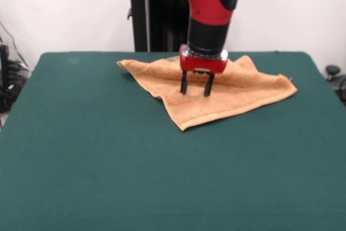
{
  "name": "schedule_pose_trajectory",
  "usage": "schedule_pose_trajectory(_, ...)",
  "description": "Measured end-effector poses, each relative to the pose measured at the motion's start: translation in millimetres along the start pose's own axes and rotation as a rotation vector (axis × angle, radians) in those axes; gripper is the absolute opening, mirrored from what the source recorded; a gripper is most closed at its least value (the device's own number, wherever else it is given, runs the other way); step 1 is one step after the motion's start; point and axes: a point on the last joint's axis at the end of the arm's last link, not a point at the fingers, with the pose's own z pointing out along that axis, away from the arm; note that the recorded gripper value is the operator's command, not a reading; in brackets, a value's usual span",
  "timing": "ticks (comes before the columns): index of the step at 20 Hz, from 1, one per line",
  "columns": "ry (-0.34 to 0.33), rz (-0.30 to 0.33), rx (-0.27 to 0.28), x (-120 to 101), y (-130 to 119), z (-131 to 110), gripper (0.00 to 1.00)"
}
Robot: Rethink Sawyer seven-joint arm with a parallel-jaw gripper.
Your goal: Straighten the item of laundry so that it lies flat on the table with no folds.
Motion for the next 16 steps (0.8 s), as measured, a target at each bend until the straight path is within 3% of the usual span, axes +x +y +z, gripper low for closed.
schedule_pose_trajectory(5,0.033,0.010,0.003,-18.6,-1.0,11.9,1.00)
schedule_pose_trajectory(16,0.228,-0.002,0.014,-45.7,0.7,15.9,1.00)
